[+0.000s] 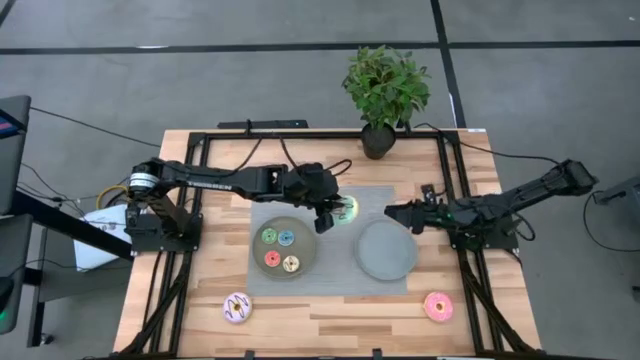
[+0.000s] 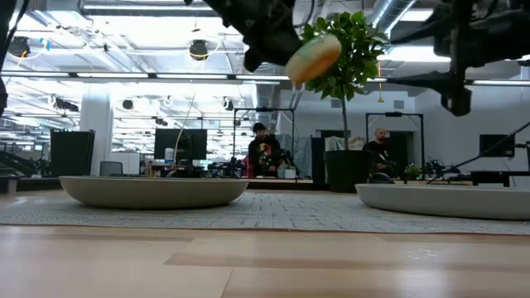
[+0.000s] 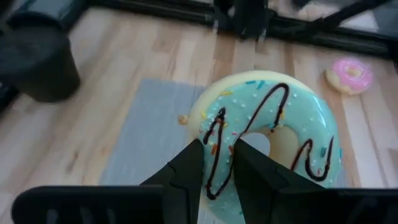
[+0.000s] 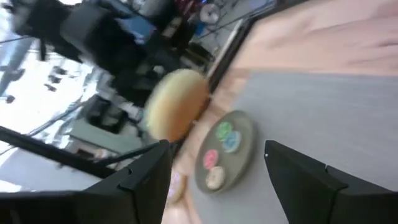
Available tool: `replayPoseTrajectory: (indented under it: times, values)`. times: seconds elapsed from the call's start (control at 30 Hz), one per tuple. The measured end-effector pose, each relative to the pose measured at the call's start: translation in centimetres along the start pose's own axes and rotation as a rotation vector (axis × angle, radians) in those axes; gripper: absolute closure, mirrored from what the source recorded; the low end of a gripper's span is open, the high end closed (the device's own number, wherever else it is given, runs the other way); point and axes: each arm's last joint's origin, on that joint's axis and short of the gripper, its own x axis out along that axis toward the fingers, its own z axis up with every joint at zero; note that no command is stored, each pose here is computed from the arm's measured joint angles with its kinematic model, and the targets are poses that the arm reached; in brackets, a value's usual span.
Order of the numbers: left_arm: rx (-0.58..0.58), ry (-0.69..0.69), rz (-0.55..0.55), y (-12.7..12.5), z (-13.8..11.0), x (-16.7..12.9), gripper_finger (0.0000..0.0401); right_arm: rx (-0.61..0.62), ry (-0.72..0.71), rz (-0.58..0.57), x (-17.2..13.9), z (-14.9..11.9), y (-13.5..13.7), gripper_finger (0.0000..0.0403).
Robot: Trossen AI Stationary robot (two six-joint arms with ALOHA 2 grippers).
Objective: Pick & Place donuts
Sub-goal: Put the large blue donut on the gray plate
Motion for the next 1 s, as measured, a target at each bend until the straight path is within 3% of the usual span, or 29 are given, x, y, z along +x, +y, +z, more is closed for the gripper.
replayPoseTrajectory:
  times: [0.3,0.43,0.77,1.0]
  values:
    - [-0.045,0.096,-0.043,-1.2,-2.4,3.6,0.0326,0.034,0.033,0.071,2.9,-0.6,0.1,0.0132]
    - [-0.068,0.082,-0.042,-1.1,-2.3,3.9,0.0326,0.06,0.04,0.03,3.7,-0.9,-0.5,0.013]
    - [-0.069,0.021,0.019,-0.6,-1.8,4.0,0.0326,0.077,0.086,0.062,6.1,-0.9,-0.4,0.0131]
    - [-0.072,0.061,0.032,-0.2,-2.5,4.9,0.0326,0.065,0.174,0.074,8.4,-0.8,0.1,0.0131]
